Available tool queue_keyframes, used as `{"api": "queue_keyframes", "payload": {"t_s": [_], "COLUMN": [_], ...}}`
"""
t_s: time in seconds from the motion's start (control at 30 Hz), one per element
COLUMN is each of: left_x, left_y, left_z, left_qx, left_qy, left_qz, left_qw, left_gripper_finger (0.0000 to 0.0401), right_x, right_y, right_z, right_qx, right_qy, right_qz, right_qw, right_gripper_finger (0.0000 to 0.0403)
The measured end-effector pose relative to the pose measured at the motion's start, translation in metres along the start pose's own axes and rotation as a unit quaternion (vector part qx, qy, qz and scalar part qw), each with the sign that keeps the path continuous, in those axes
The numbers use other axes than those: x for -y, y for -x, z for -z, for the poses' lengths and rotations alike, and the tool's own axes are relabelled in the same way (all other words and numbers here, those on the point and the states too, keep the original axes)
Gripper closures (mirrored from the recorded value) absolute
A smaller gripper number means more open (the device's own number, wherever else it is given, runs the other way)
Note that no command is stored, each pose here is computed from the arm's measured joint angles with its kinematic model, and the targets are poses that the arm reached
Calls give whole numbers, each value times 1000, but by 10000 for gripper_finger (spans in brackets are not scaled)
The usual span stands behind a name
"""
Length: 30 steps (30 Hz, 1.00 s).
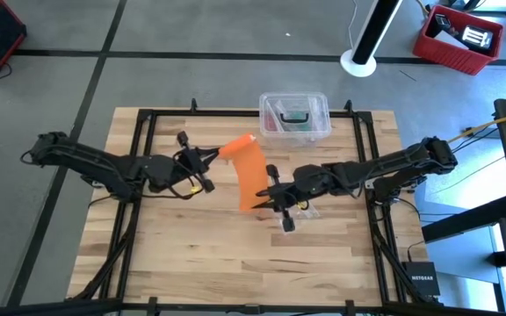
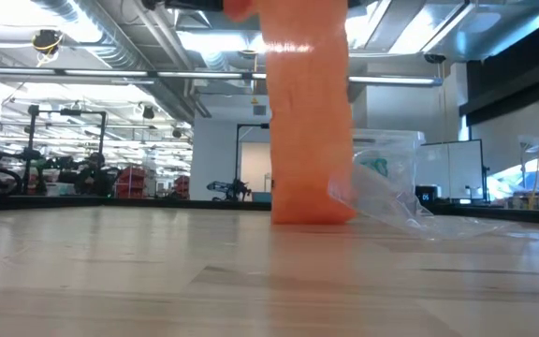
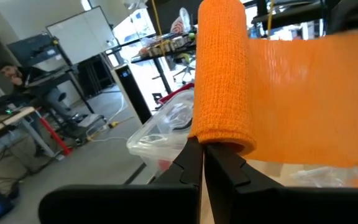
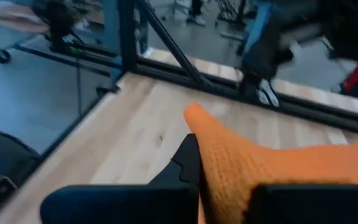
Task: Roll bandage
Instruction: Roll the orange bandage
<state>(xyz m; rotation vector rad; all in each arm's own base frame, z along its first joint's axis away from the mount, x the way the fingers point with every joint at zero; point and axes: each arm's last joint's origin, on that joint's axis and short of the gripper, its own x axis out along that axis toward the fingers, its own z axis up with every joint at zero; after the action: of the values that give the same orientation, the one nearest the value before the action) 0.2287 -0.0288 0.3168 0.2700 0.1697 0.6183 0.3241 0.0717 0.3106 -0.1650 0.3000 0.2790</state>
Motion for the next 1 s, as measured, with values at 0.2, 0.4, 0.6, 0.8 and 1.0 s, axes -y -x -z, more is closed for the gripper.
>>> {"api": "queue_keyframes", "payload": {"t_s": [0.2, 0.4, 0.6, 0.8, 1.0], "left_x": [7, 18, 26, 37, 52], "left_y": [-9, -17, -22, -21, -14], "left_z": [7, 11, 19, 25, 29], "left_qx": [-15, -18, -36, -48, -49], "left_qy": [-14, -19, -41, -65, -77], "left_qz": [-5, -10, -6, 12, 35], "left_qw": [1000, 1000, 998, 997, 995], "left_gripper_finger": [401, 401, 401, 401, 401], "right_x": [0, 1, 3, 10, 20], "right_y": [-1, -3, 2, 7, 2], "right_z": [-4, -10, -30, -45, -41], "right_qx": [22, 59, 85, 83, 59], "right_qy": [-3, -14, -15, -14, -39], "right_qz": [5, 11, 9, 11, 27], "right_qw": [1000, 998, 996, 996, 997], "right_gripper_finger": [393, 398, 396, 399, 400]}}
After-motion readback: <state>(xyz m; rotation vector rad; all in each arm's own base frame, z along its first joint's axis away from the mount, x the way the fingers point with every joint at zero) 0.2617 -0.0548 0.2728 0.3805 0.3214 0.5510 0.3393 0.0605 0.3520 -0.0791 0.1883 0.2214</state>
